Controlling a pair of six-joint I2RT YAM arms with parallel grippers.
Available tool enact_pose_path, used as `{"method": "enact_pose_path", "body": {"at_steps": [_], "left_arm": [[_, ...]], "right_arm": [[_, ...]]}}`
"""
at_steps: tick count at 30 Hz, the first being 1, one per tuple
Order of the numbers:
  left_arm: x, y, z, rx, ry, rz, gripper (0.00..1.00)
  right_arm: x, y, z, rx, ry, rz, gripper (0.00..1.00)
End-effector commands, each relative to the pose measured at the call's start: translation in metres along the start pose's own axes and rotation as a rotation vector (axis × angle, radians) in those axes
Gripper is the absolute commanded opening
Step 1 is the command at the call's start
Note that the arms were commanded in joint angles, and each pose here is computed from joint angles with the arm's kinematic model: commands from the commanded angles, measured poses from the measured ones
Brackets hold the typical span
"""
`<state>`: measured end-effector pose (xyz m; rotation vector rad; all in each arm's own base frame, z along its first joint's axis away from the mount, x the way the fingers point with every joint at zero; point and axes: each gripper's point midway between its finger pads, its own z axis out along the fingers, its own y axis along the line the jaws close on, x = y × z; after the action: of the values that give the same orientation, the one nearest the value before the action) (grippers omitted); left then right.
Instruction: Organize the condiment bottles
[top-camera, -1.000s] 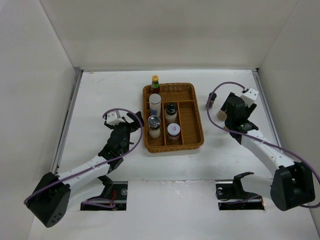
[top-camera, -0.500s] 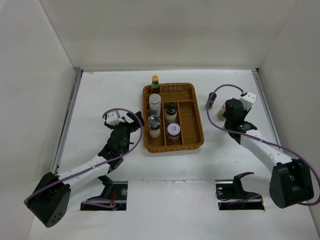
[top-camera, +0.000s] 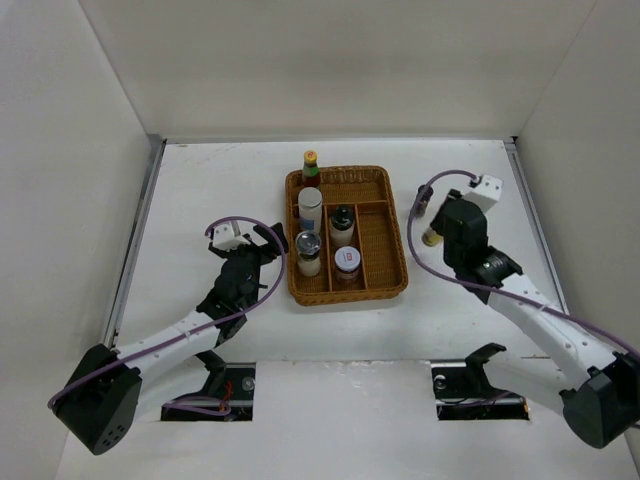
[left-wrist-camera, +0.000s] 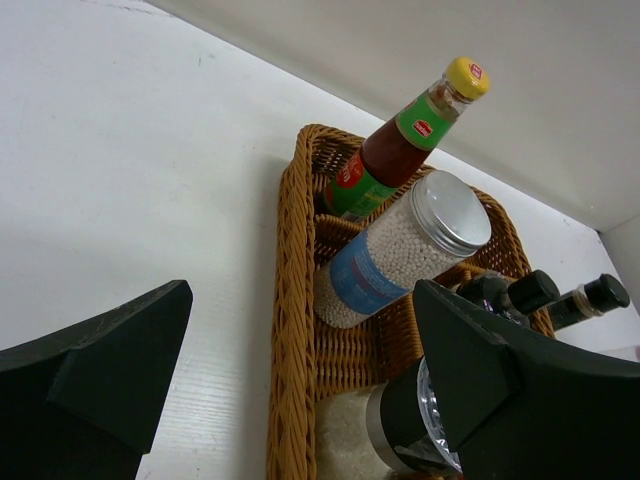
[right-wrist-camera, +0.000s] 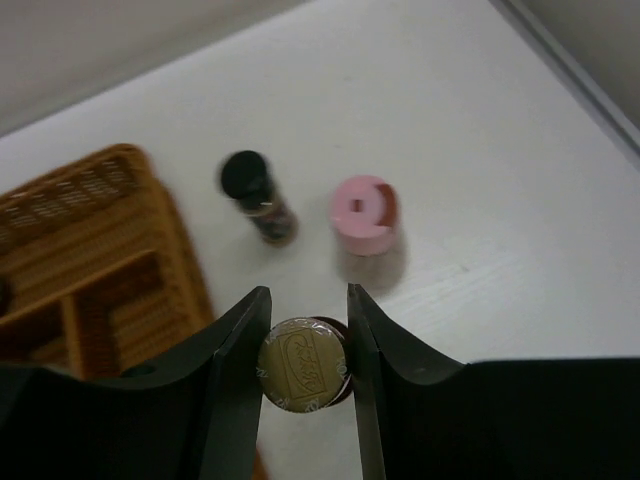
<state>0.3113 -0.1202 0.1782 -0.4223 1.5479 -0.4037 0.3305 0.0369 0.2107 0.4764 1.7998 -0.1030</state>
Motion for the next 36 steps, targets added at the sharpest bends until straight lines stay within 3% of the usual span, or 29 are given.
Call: {"method": "enact_pose_path", "body": {"at_steps": [1, 6, 11, 26, 28, 33, 36], "left_arm": [[-0.012, -0.01, 0.003, 0.029, -0.036, -0.046, 0.95], [-0.012, -0.005, 0.004, 0.011, -0.042, -0.044, 0.95], [-0.013, -0.003, 0.004, 0.007, -0.044, -0.045, 0.95], [-0.008, -0.003, 0.007, 0.005, -0.032, -0.036, 0.95], [-0.007, -0.003, 0.008, 0.002, -0.03, -0.034, 0.95], [-0.01, -0.003, 0.007, 0.004, -0.039, -0.04, 0.95], [-0.01, -0.004, 0.006, 0.009, -0.039, -0.042, 0.95]], "right_arm": [[-0.061, 0.075, -0.022, -0.213, -0.119, 0.087, 0.23], [-0.055, 0.156, -0.007, -0.389, -0.115, 0.059, 0.23], [-0.036, 0.203, 0.027, -0.449, -0.089, 0.03, 0.23], [0.025, 0.211, 0.071, -0.393, -0.066, -0.12, 0.26], [0.025, 0.211, 0.071, -0.389, -0.068, -0.123, 0.32], [0.026, 0.213, 0.067, -0.397, -0.065, -0.132, 0.6], [0.02, 0.211, 0.061, -0.402, -0.069, -0.121, 0.65]]}}
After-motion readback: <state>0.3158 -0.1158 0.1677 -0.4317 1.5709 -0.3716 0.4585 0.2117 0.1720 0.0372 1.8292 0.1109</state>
